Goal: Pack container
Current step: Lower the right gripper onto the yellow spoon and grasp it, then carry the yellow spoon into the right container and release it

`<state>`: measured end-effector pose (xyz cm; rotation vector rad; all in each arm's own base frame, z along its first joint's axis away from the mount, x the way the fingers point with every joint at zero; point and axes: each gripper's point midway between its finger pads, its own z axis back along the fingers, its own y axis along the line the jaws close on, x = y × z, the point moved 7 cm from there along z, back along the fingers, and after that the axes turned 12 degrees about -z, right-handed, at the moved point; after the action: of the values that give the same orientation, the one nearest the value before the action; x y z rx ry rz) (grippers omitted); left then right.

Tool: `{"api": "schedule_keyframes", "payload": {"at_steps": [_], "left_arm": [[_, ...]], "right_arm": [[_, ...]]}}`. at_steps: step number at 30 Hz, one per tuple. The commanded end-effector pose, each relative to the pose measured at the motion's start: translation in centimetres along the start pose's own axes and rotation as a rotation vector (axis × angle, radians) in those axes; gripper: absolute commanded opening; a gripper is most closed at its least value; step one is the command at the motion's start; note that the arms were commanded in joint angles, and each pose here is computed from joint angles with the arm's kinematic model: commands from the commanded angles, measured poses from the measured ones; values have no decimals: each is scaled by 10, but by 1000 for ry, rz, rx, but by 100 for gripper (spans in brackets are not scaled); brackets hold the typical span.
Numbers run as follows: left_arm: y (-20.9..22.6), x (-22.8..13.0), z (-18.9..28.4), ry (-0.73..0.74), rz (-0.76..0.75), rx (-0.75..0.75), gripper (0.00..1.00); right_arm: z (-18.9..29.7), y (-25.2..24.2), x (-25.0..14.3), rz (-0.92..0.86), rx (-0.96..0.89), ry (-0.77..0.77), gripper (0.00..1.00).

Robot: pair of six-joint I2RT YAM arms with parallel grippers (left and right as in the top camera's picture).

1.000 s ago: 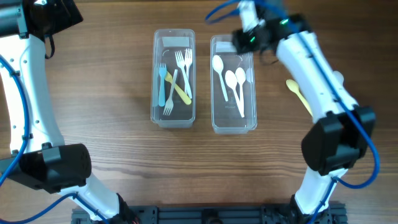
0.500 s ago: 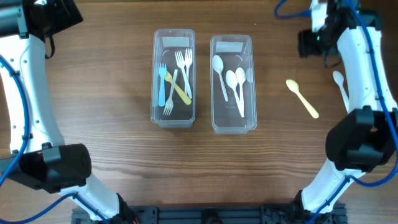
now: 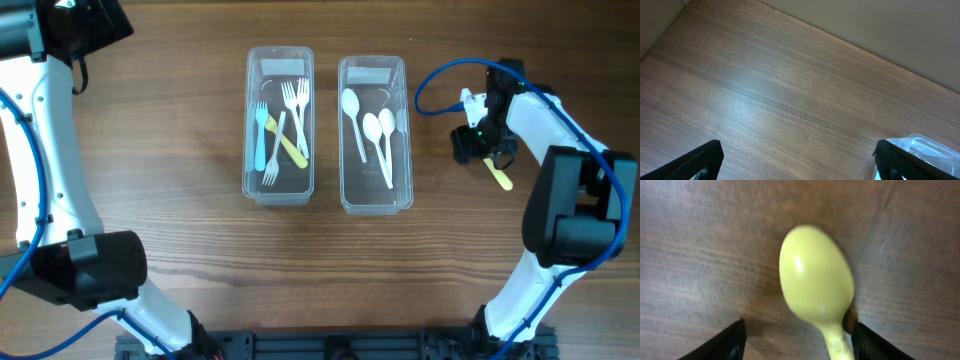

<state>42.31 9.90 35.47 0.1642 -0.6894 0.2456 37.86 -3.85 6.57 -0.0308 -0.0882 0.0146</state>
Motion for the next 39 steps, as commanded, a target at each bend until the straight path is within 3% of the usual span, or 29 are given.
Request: {"api": "schedule_keyframes", "payload": {"at_steps": [1, 6, 10, 15, 18, 30, 39], "left_arm": [[3, 1, 2, -6, -11, 9, 100], [3, 1, 2, -6, -11, 9, 100], [3, 1, 2, -6, -11, 9, 100], [3, 1, 2, -6, -11, 9, 100], [3, 1, 2, -6, -11, 9, 100], [3, 1, 2, -6, -11, 9, 100], [3, 1, 2, -6, -11, 9, 100]], "right_arm": [[-9, -4, -1, 9, -10, -13, 63], [-8, -6, 12, 6, -16, -84, 45], [-8, -6, 14, 0, -17, -99, 43], [-5, -7, 18, -1, -19, -110, 32], [9, -8, 30, -13, -22, -147, 18], [70, -7, 75, -67, 17, -290, 16], [169, 59, 113, -78, 227, -450, 14]]}}
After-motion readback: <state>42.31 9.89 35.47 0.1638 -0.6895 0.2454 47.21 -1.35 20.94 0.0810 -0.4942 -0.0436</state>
